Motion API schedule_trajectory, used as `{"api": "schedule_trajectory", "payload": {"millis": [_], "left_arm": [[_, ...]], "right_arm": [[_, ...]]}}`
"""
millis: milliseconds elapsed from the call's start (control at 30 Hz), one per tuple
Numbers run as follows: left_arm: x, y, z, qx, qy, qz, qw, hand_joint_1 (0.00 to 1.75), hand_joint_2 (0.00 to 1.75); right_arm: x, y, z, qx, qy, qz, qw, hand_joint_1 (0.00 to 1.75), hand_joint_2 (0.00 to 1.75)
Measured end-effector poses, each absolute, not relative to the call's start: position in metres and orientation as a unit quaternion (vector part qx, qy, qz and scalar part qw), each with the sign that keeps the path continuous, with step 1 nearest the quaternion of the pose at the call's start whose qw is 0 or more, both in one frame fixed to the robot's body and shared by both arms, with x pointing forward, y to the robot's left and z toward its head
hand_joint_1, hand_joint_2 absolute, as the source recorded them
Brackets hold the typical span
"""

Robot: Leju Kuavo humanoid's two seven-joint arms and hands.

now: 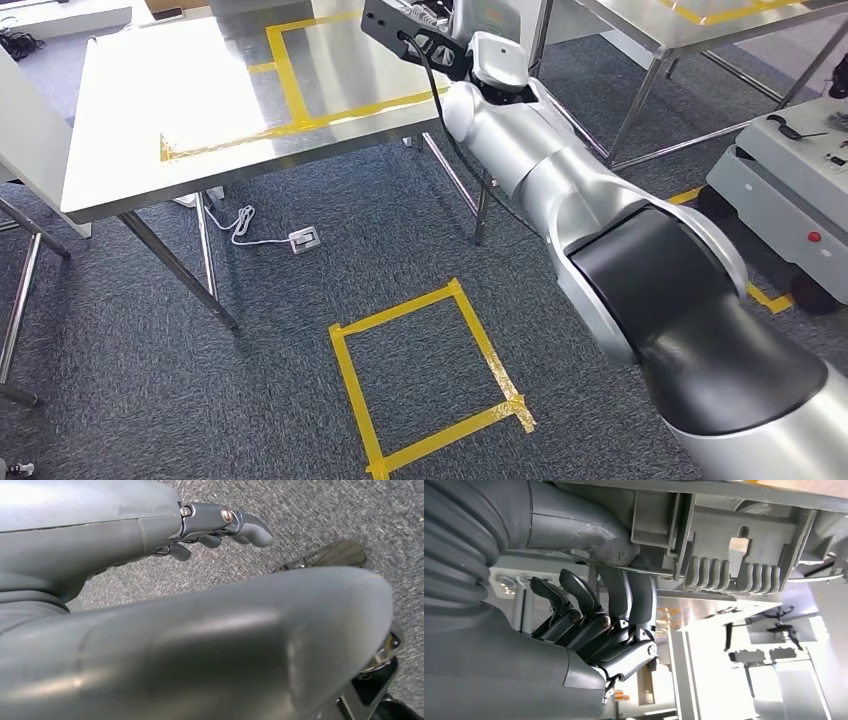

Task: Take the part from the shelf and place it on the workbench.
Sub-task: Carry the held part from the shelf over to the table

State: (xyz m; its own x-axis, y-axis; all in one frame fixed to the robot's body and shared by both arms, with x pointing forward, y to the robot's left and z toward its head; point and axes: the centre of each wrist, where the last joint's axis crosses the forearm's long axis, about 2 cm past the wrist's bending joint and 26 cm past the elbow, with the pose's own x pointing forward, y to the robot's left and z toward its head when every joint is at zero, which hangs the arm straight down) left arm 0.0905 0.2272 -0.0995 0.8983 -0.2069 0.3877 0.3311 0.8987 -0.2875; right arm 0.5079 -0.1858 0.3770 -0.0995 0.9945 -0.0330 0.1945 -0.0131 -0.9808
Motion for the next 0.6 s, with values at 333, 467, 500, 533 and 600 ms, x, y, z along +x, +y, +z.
{"api": "schedule_trajectory", "payload": {"millis": [333, 467, 500, 533, 600], "left_arm": [[0.094, 0.227, -0.099, -0.177, -0.183, -0.124, 0.959, 0.0, 0.0], [0.092, 0.227, -0.099, -0.177, -0.181, -0.121, 0.96, 0.0, 0.0], [0.091, 0.228, -0.099, -0.177, -0.18, -0.121, 0.96, 0.0, 0.0], [0.09, 0.228, -0.1, -0.177, -0.179, -0.12, 0.96, 0.0, 0.0], [0.089, 0.228, -0.1, -0.177, -0.177, -0.12, 0.961, 0.0, 0.0]], "right_arm": [[0.495, -0.137, 0.37, -0.498, -0.589, 0.505, 0.386, 1.62, 1.75], [0.492, -0.13, 0.367, -0.492, -0.592, 0.511, 0.381, 1.62, 1.75], [0.492, -0.129, 0.367, -0.491, -0.593, 0.513, 0.38, 1.62, 1.75], [0.492, -0.128, 0.366, -0.491, -0.593, 0.513, 0.38, 1.62, 1.75], [0.491, -0.128, 0.364, -0.489, -0.593, 0.515, 0.381, 1.62, 1.75]]}}
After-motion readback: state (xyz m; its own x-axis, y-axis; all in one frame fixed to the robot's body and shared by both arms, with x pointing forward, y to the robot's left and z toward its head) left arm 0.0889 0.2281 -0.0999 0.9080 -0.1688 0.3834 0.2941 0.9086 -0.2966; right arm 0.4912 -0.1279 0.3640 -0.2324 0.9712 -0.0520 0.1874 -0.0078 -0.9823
